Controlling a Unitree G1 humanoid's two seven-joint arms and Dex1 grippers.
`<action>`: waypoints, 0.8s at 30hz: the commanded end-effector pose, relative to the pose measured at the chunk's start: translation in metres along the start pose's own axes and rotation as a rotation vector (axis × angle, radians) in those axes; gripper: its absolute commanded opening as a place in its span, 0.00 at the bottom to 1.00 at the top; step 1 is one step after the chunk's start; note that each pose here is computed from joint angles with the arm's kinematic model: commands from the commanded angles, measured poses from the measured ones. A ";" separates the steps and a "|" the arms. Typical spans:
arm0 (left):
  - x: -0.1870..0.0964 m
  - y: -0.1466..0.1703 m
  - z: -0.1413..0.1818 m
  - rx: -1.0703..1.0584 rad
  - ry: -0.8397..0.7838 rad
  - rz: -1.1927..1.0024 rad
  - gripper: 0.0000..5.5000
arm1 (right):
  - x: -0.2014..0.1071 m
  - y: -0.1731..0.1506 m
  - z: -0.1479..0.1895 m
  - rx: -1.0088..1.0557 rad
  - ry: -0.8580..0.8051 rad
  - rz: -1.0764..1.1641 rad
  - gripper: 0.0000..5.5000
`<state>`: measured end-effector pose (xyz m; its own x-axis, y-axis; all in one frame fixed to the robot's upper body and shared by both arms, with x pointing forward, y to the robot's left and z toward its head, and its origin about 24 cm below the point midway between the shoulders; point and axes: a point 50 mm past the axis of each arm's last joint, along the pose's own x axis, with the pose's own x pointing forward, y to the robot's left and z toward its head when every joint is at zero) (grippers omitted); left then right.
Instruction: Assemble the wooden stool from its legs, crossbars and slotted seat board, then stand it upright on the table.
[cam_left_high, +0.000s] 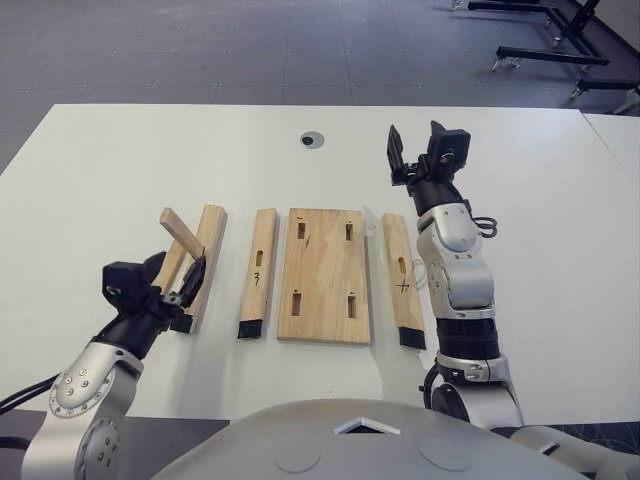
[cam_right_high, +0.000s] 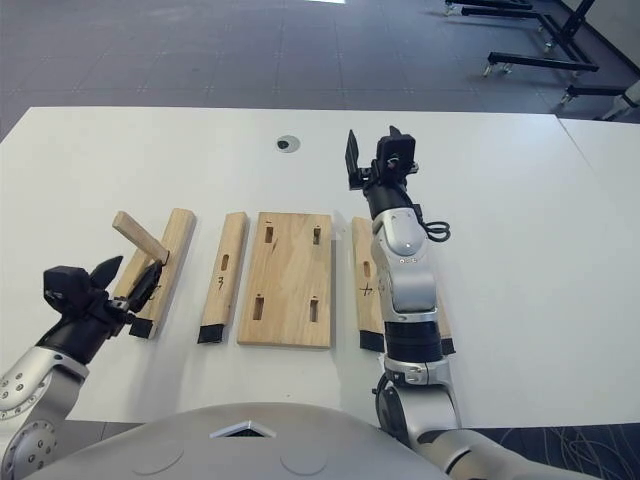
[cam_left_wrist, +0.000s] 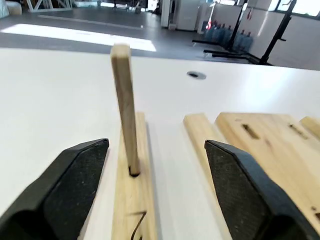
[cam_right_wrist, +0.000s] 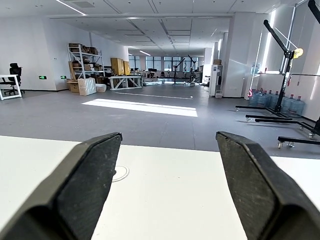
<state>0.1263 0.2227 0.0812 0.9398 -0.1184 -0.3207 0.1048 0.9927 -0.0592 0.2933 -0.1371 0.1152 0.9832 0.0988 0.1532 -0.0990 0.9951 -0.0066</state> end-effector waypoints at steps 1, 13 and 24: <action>0.001 0.002 -0.025 0.005 0.205 0.064 0.77 | 0.000 -0.001 0.002 -0.021 0.008 0.015 0.63; 0.009 0.001 -0.047 -0.066 0.391 0.040 0.73 | 0.000 -0.005 0.006 -0.029 0.003 0.014 0.63; 0.018 0.008 -0.052 -0.083 0.451 -0.007 0.42 | -0.002 -0.003 0.004 -0.007 0.002 -0.001 0.63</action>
<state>0.1342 0.2280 0.0403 0.7696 -0.1003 -0.6306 0.0756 0.9949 -0.0661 0.2921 -0.1397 0.1195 0.9821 0.1109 0.1522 -0.1082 0.9938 -0.0260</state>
